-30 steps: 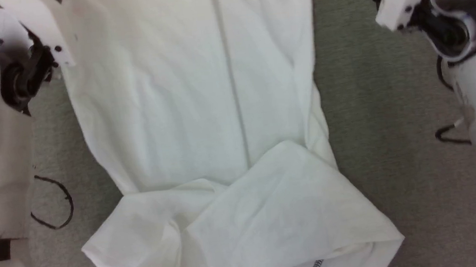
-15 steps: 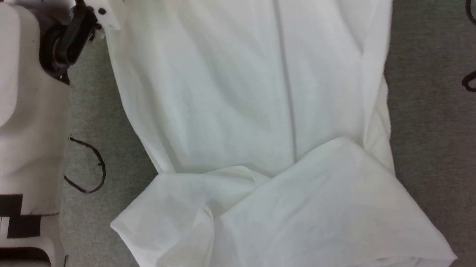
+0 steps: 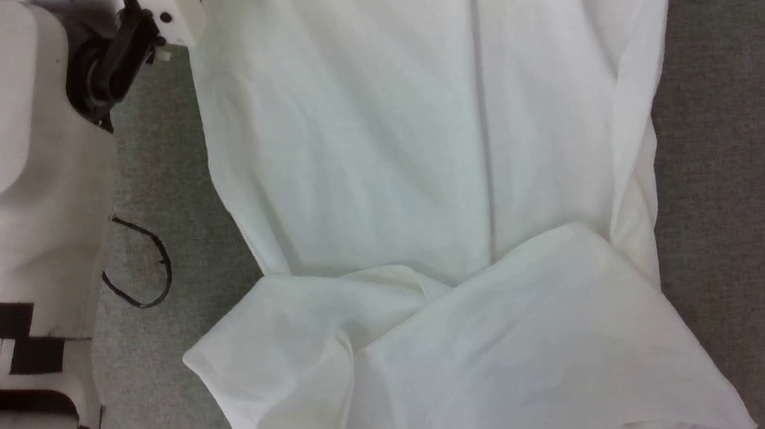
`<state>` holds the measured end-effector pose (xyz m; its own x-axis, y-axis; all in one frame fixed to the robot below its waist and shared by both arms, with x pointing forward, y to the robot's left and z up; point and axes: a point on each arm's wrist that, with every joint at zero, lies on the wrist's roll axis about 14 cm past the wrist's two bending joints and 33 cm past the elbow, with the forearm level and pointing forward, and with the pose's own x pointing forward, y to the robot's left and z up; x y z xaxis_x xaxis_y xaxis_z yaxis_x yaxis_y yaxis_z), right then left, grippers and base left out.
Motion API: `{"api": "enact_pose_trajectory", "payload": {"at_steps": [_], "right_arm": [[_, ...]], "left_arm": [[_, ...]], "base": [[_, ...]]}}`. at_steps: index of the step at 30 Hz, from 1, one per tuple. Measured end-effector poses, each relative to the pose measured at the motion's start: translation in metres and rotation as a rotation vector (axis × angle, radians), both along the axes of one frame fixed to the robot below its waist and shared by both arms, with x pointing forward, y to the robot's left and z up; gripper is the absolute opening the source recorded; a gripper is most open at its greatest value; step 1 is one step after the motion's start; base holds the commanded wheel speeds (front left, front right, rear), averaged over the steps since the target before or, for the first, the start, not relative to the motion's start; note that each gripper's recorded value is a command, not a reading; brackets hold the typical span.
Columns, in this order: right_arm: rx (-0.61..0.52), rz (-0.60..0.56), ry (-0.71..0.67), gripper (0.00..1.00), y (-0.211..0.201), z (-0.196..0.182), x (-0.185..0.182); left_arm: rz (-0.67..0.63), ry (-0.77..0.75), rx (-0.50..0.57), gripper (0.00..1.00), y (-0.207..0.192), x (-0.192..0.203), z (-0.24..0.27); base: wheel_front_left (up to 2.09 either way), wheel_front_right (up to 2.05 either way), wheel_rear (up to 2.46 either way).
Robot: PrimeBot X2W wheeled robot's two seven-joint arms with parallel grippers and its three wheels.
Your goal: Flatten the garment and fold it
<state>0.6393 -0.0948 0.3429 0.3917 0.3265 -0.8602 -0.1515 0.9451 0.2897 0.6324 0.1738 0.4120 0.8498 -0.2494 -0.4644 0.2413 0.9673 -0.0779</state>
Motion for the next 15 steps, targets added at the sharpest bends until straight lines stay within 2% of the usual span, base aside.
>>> {"api": "enact_pose_trajectory", "payload": {"at_steps": [2, 8, 12, 15], "right_arm": [[-0.004, 0.002, -0.016, 0.00, 0.000, 0.003, 0.001], [0.015, -0.036, -0.196, 0.00, -0.004, 0.024, 0.013], [0.079, -0.075, -0.328, 0.00, -0.007, 0.063, 0.021], [0.081, -0.075, -0.435, 0.00, -0.015, 0.095, 0.022]], "left_arm": [[0.005, -0.008, -0.006, 0.00, 0.001, 0.001, 0.002], [0.022, -0.074, -0.005, 0.00, 0.008, 0.003, 0.023], [0.039, -0.134, -0.011, 0.00, 0.015, 0.003, 0.049], [0.047, -0.175, 0.006, 0.00, 0.023, 0.000, 0.069]], "base": [[0.00, 0.00, 0.00], [0.00, 0.00, 0.00], [0.00, 0.00, 0.00], [0.00, 0.00, 0.00]]}}
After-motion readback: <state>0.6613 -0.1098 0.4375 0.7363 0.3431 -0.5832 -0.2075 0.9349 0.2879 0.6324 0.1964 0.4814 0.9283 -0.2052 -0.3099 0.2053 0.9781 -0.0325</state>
